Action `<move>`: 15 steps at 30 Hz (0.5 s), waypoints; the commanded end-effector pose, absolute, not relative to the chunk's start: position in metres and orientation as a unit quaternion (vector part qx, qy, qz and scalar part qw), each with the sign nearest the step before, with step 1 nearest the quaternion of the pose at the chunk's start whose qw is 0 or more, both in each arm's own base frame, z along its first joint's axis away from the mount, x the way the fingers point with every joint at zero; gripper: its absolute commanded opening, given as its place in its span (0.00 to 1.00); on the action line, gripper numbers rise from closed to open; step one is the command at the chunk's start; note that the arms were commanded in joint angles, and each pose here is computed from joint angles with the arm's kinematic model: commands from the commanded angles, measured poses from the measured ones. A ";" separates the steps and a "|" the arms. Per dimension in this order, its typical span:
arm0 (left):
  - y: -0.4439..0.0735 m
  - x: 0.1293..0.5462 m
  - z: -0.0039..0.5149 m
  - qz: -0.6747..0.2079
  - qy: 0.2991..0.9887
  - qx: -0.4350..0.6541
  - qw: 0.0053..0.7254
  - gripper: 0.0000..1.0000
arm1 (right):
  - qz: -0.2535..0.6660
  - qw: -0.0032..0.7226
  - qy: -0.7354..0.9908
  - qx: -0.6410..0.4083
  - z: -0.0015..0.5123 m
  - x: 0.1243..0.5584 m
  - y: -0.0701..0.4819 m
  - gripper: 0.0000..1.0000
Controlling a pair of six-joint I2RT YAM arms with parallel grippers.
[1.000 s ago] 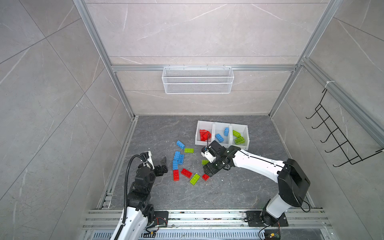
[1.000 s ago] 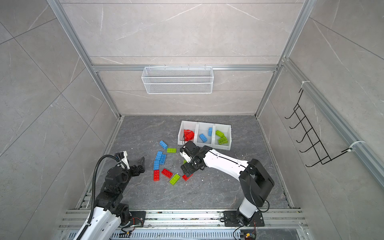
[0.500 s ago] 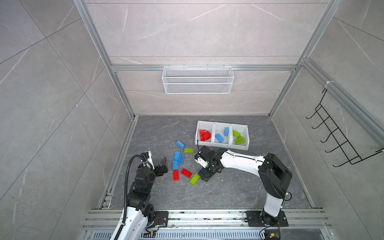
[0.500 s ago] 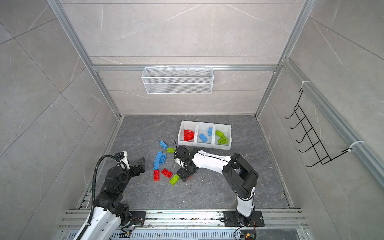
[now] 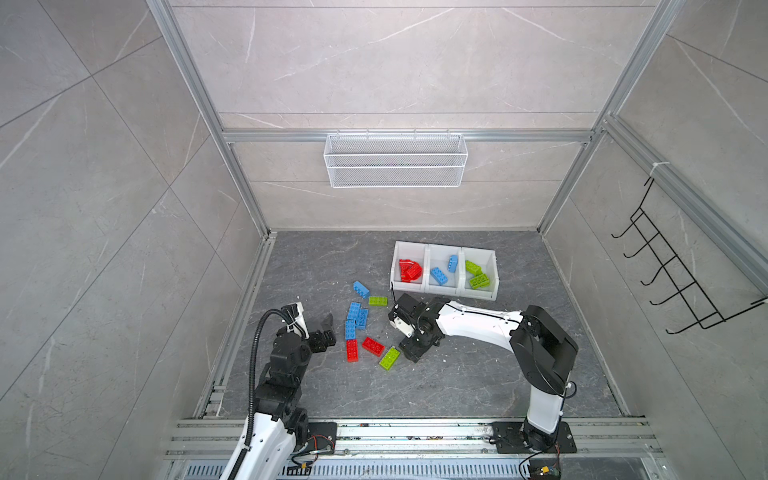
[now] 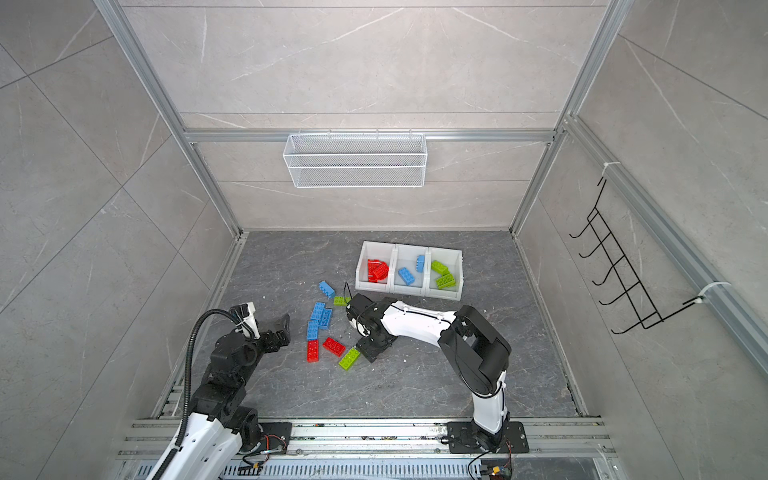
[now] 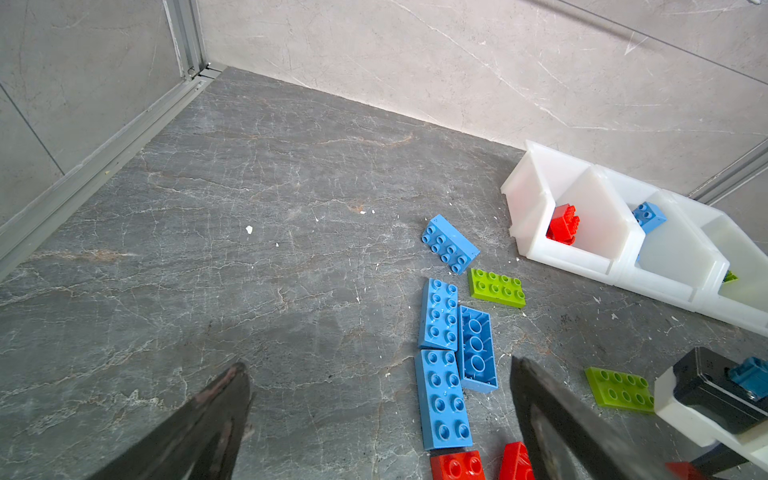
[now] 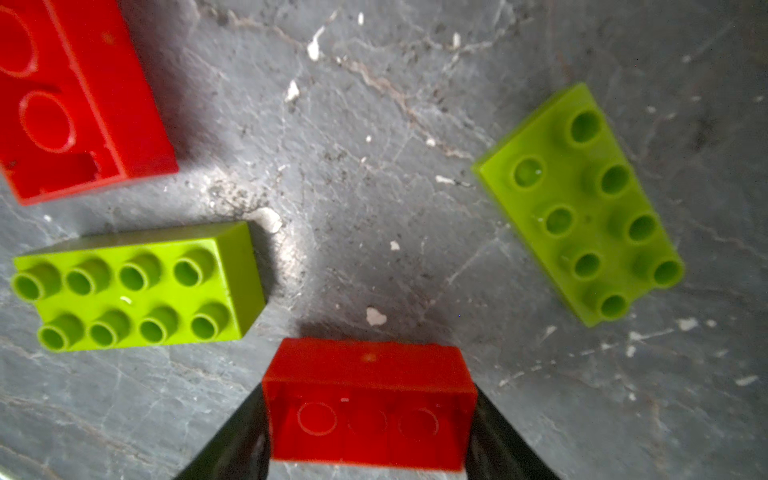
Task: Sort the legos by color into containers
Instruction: 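Grasp the red brick with the right gripper and lift it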
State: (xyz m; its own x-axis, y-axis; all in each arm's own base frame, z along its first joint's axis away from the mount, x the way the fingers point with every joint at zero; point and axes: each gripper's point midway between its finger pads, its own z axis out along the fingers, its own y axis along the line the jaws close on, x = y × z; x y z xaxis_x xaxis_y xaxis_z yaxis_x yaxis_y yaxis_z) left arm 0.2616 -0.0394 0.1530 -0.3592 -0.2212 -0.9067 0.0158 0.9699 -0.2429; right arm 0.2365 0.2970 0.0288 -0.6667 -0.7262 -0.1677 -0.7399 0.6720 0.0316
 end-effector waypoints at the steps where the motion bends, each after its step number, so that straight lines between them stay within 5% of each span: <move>1: -0.038 0.264 0.160 -0.105 0.810 -0.067 0.573 1.00 | 0.060 0.097 0.910 -0.398 0.048 0.241 0.304 0.61; 15: -0.039 0.264 0.161 -0.106 0.810 -0.065 0.573 1.00 | 0.167 0.223 0.895 -0.348 0.152 0.325 0.326 0.52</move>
State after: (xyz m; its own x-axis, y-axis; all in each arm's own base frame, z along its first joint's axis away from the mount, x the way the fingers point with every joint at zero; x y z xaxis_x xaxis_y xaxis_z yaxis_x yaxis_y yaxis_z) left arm 0.2618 -0.0395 0.1525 -0.3613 -0.2208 -0.9059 0.0156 0.9700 -0.2426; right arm 0.3101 0.3178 0.1169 -0.6924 -0.5854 -0.4218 -0.6830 0.7203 0.1213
